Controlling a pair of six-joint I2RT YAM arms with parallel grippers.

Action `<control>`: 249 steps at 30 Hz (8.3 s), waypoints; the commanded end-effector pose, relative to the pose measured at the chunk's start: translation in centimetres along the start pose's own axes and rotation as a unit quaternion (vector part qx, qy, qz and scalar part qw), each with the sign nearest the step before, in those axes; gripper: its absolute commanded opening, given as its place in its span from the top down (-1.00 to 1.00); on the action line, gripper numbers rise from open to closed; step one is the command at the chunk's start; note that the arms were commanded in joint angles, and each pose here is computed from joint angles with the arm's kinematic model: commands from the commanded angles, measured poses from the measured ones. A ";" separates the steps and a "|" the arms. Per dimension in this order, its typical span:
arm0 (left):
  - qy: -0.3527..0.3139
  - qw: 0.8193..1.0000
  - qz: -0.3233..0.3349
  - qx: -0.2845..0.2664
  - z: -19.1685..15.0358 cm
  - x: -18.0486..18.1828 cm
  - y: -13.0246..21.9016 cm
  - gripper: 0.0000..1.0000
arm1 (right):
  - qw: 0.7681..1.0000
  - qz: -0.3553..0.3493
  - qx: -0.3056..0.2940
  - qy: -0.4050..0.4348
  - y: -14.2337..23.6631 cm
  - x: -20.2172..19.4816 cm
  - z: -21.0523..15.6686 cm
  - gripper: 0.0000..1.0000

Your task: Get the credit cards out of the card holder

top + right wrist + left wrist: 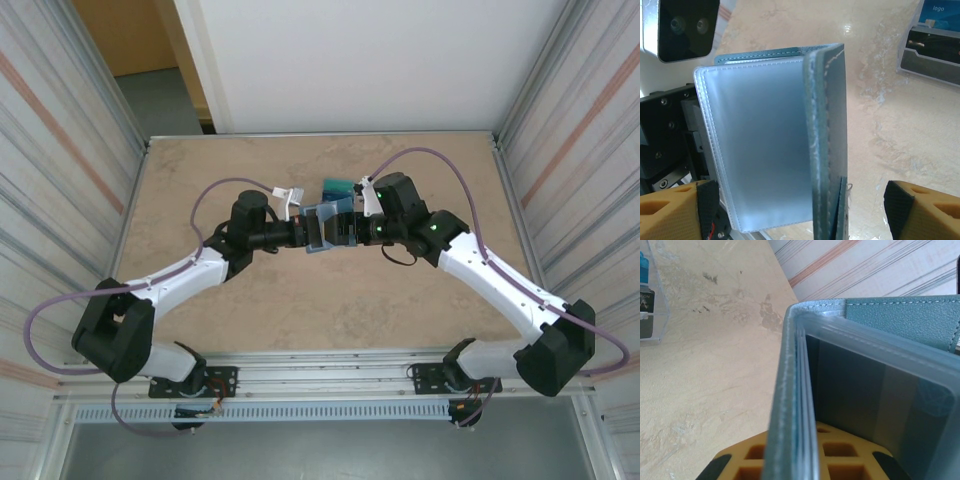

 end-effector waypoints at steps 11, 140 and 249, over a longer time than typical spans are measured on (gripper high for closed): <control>-0.022 0.999 -0.033 0.000 0.7 -2.2 -0.1 1.00 | 0.999 0.019 -0.015 0.028 0.2 1.1 1.0 -0.77; -0.022 0.998 -0.052 0.003 0.5 -2.1 0.3 1.00 | 0.986 -0.114 -0.012 0.123 3.6 4.6 1.3 -0.15; -0.019 0.998 -0.054 0.006 0.6 -2.1 0.2 1.00 | 0.988 -0.150 -0.033 0.019 6.6 -3.7 -1.2 -0.51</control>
Point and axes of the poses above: each hand's point on the last joint's axis, 136 mm out from that joint toward the fingers, its own y axis back along the fingers, its own x axis along the line the jaws close on, z = x × y, the point moved 4 cm from there along y, back along the fingers, and after that the axes turned 11 degrees about y, right-handed, at the moved point
